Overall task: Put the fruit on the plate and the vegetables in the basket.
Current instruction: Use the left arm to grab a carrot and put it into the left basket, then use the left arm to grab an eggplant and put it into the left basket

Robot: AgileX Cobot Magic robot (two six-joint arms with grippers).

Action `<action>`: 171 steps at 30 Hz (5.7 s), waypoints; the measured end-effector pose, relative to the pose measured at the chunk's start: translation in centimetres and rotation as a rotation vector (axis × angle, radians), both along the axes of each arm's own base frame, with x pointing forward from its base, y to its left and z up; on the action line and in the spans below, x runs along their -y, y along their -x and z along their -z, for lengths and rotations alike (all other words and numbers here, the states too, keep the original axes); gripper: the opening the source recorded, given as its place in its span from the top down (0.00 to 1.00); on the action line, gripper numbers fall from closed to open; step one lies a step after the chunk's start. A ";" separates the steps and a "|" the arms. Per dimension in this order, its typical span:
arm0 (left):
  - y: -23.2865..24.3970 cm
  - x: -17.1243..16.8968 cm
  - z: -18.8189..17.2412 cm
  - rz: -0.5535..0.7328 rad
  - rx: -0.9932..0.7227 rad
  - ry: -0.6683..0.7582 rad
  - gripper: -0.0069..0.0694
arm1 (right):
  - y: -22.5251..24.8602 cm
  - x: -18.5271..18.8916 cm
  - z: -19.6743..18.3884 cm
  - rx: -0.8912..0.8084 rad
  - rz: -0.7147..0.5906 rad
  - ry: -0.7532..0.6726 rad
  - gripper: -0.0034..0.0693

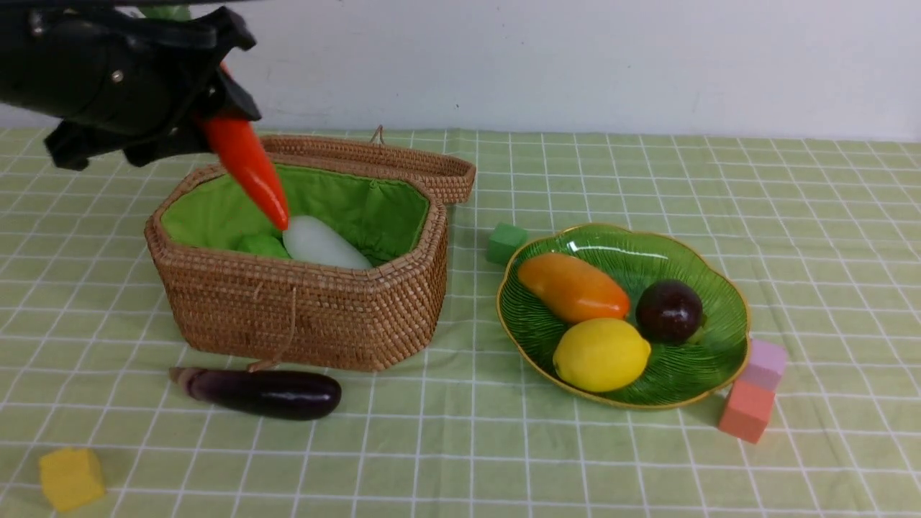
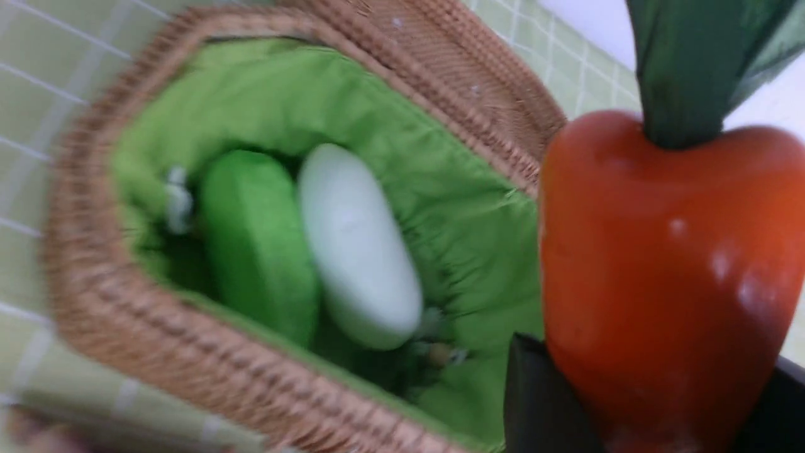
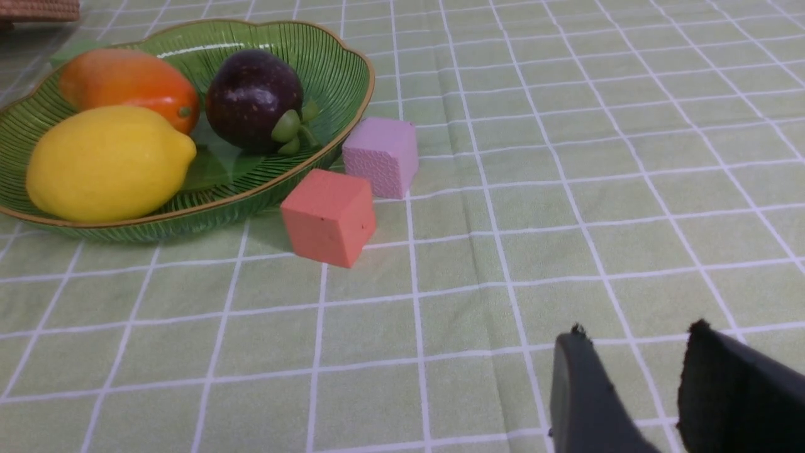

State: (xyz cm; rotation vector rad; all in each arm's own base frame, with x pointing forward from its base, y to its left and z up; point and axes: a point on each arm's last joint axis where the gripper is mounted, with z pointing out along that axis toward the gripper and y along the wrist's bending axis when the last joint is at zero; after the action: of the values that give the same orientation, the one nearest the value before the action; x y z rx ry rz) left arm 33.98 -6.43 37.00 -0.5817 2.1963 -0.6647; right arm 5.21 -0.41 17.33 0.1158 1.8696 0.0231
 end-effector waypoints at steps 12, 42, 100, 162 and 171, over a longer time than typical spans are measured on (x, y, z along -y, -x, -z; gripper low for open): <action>-6.0 1.0 4.7 -0.155 -0.177 0.192 0.35 | 0.0 0.0 0.0 0.000 0.000 0.000 0.62; 3.0 0.3 5.5 1.053 -0.249 -0.680 0.37 | 0.0 0.0 0.0 0.000 0.000 0.000 0.62; -2.1 3.3 15.5 1.394 -0.237 -0.875 0.34 | 0.0 0.0 0.0 0.000 0.000 0.000 0.62; -0.1 3.0 18.5 1.481 0.034 -1.253 0.14 | 0.0 0.0 0.0 0.000 0.000 0.001 0.62; -0.7 3.1 18.2 1.461 0.045 -1.257 0.14 | 0.0 0.0 0.0 0.000 0.000 0.003 0.62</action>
State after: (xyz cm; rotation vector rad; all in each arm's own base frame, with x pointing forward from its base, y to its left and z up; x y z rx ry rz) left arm 34.64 -9.58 18.79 1.7196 2.1440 0.2035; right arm 5.21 -0.42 17.33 0.1138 1.8696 0.0199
